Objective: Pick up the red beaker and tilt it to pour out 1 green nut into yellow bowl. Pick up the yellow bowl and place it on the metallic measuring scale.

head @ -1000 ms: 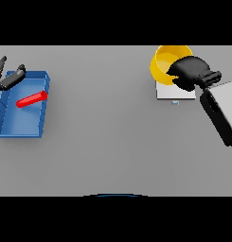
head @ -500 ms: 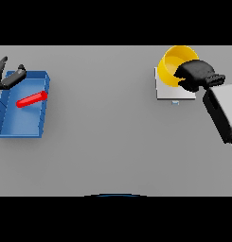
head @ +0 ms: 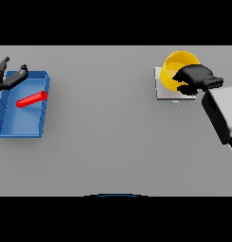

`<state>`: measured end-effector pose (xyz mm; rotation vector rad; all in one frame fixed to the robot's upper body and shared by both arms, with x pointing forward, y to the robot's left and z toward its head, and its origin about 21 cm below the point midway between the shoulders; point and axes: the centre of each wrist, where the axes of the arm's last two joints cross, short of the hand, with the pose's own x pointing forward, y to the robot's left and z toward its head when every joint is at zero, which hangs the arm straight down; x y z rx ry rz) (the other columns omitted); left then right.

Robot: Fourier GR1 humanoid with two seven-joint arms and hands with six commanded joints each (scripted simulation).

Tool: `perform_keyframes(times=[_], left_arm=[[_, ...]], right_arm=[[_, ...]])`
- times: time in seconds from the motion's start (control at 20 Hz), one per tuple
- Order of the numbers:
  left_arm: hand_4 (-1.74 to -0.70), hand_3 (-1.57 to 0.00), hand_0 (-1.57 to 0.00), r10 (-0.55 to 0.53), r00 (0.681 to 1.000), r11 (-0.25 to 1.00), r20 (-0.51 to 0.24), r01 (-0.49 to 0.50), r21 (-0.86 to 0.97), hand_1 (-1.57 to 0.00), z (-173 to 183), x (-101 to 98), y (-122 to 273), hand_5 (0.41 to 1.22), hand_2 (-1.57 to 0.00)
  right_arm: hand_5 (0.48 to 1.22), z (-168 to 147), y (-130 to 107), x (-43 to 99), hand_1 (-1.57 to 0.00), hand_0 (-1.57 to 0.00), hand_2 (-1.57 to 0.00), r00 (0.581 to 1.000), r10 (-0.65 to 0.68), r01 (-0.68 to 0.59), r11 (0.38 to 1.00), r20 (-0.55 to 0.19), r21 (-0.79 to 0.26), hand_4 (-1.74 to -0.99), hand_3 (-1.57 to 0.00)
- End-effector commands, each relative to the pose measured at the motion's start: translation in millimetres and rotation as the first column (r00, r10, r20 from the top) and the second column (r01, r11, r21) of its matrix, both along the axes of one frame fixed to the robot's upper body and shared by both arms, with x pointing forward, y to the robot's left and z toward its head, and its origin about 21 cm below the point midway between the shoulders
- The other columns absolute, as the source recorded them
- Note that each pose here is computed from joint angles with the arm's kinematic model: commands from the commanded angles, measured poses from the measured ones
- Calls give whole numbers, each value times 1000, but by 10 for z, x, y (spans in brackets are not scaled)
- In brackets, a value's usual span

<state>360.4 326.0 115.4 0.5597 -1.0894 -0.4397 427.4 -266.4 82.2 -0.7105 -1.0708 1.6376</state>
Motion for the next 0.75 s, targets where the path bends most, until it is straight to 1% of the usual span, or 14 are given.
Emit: perform_keyframes(times=[0.0,0.05,0.1,0.15,0.2,0.3,0.4,0.45,0.6,0.7], left_arm=[[-836,1,1,-3,1000,1000,-3,3,-1,1,-29,-14,8,774,1],[-834,1,1,4,1000,1000,-5,-4,2,1,12,15,7,771,1],[-835,1,1,0,1000,1000,8,0,-6,1,33,-5,32,768,1],[-839,1,1,5,1000,1000,5,-5,-10,1,8,-18,61,764,1],[-840,1,1,4,1000,1000,-2,-4,-19,1,1,-6,28,764,1],[-831,1,1,-1,1000,1000,-4,1,-14,1,-2,-17,18,754,1],[-834,1,1,-3,1000,1000,2,3,-14,1,-24,-54,11,750,1],[-835,1,1,6,1000,1000,1,-6,-11,1,18,-26,12,752,1],[-834,1,1,3,1000,1000,5,-3,-4,1,54,-26,40,759,1],[-833,1,1,-4,1000,1000,1,4,-11,1,35,-8,1,760,1]], right_arm=[[1074,-25,15,-6,-1125,-1335,-1007,1000,-6,6,1000,-6,14,-1592,-816],[1014,-5,4,1,-958,-1147,-848,1000,-24,24,999,-14,32,-1559,-688],[965,-3,13,8,-811,-946,-708,999,-36,37,999,-29,40,-1535,-576],[923,-10,13,17,-673,-757,-579,999,-40,42,998,-36,51,-1513,-476],[890,-25,33,14,-556,-605,-470,998,-46,49,997,-45,53,-1496,-391],[847,3,5,18,-380,-387,-300,998,-44,46,998,-44,48,-1476,-258],[824,-5,-33,17,-243,-247,-192,998,-42,44,999,-54,27,-1448,-164],[817,-2,20,34,-194,-198,-153,998,-37,38,999,-54,20,-1435,-131],[798,26,-16,49,-99,-101,-78,996,-47,47,999,-73,-10,-1401,-67],[779,-35,11,16,-63,-64,-50,996,-40,41,999,-84,3,-1390,-42]])
